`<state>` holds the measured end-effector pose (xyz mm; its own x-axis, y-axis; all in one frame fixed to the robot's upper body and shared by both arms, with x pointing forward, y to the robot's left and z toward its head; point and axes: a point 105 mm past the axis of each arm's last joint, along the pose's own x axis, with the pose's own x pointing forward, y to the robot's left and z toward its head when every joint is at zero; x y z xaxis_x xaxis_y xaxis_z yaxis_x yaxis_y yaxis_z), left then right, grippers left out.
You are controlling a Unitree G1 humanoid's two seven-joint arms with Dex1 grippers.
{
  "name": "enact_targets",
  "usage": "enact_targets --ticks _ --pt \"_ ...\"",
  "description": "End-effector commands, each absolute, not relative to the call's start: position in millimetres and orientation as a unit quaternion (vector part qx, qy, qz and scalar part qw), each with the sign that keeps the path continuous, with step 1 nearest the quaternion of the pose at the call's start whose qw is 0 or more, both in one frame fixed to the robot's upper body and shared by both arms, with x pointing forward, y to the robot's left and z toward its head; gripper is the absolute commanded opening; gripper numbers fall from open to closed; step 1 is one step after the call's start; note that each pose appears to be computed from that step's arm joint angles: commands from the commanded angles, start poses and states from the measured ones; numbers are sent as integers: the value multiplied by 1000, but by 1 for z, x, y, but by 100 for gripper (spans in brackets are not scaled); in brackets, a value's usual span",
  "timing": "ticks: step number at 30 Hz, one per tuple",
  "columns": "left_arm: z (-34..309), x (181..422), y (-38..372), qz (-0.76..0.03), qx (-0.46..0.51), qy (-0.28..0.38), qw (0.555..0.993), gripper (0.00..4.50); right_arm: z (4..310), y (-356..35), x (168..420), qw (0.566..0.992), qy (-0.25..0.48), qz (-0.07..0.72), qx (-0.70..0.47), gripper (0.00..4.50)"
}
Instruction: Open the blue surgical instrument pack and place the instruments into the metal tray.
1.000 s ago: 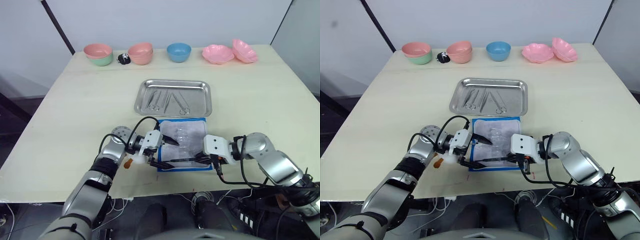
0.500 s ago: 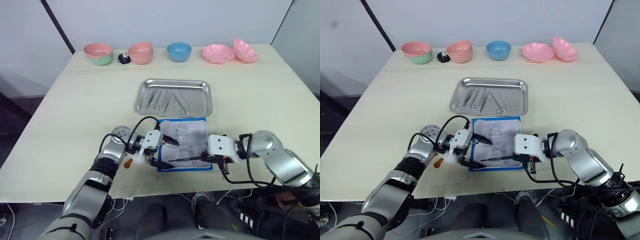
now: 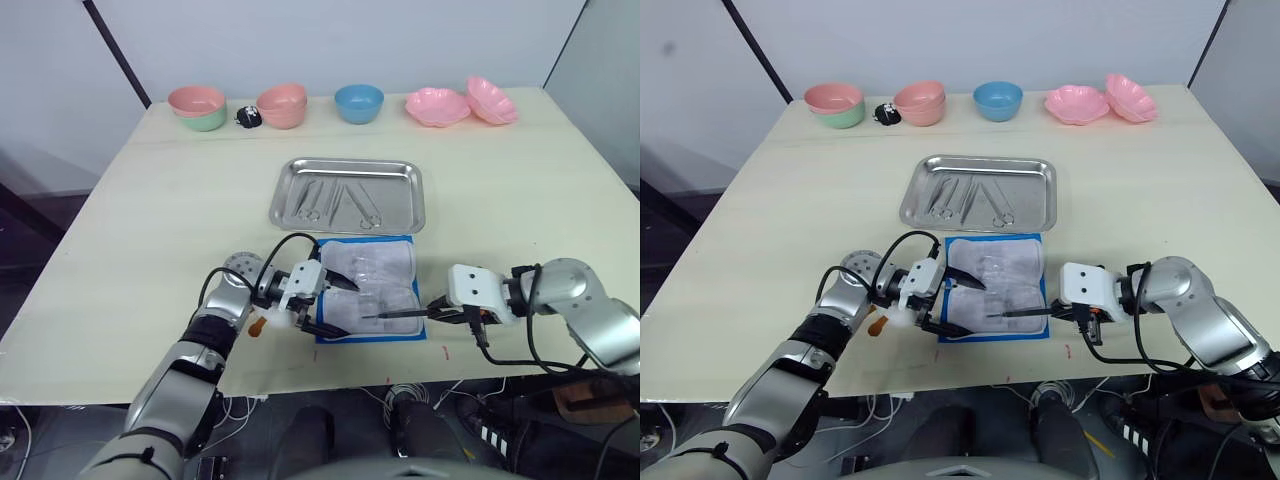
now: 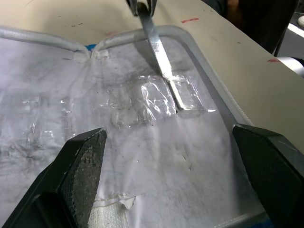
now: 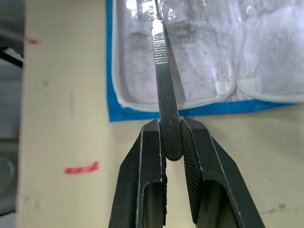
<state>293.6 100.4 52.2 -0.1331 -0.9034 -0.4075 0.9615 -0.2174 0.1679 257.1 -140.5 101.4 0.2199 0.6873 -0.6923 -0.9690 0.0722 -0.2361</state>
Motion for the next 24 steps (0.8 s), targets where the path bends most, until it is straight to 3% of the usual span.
enact_targets --ticks 1,12,20,24 --pt "5 271 121 -750 200 175 605 450 124 -159 260 717 184 567 -362 4" --pt "5 272 123 -748 201 177 607 450 147 -201 249 756 191 527 -337 4" --pt "5 272 123 -748 201 175 608 450 167 -188 290 871 125 420 -222 4" --pt "5 273 123 -747 201 175 610 450 171 -173 305 899 124 386 -164 4"
